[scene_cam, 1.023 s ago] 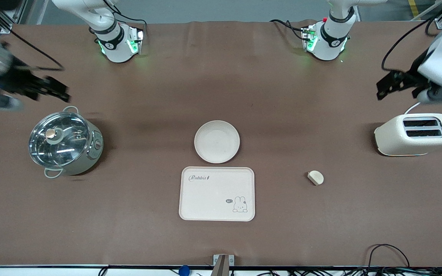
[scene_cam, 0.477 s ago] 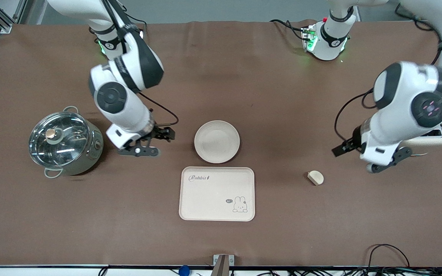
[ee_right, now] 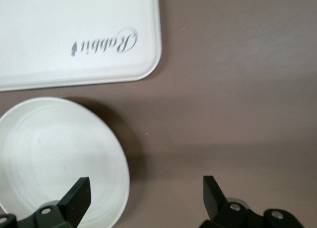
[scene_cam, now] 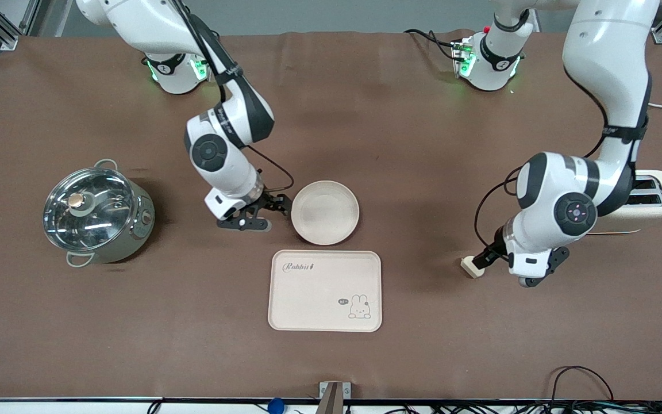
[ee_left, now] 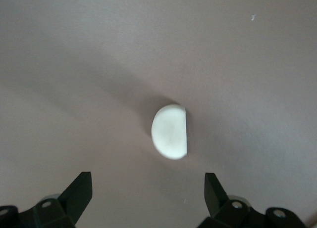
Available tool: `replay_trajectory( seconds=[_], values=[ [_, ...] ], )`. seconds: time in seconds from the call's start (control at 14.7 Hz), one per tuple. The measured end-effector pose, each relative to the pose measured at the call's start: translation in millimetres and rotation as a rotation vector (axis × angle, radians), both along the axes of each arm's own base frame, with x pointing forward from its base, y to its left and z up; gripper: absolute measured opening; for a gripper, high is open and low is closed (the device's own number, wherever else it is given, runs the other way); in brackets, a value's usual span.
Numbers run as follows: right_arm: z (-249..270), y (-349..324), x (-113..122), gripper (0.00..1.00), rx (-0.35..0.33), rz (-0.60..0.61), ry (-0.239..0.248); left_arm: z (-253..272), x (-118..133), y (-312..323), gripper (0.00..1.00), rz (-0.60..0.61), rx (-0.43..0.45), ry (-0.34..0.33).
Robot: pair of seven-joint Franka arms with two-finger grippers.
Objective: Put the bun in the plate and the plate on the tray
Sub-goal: 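Grasp the plate rim with the right gripper while the left gripper grasps the bun, then carry the bun with the left gripper over the white plate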
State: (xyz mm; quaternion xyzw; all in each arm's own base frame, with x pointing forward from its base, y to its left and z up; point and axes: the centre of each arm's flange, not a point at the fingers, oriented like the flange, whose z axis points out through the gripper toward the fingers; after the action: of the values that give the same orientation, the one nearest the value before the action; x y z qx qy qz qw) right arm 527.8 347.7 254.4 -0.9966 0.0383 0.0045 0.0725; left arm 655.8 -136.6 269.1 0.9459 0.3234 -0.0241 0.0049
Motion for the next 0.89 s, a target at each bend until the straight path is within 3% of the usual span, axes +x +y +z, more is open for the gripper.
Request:
replay_trajectory(
  seconds=[0.27, 0.55, 0.89],
  values=[
    [-41.6, 30.5, -23.3, 1.0, 0.004, 0.02, 0.015, -48.4, 6.9, 5.6, 1.0, 0.026, -0.013, -0.033],
    [-56.6, 37.5, -27.8, 1.0, 0.007, 0.024, -0.001, -77.8, 9.5, 6.8, 0.96, 0.059, -0.023, -0.064],
    [-58.7, 37.3, -25.1, 0.99, 0.01, 0.019, -0.009, -81.9, 6.3, -6.8, 0.48, 0.095, -0.028, -0.057]
  ],
)
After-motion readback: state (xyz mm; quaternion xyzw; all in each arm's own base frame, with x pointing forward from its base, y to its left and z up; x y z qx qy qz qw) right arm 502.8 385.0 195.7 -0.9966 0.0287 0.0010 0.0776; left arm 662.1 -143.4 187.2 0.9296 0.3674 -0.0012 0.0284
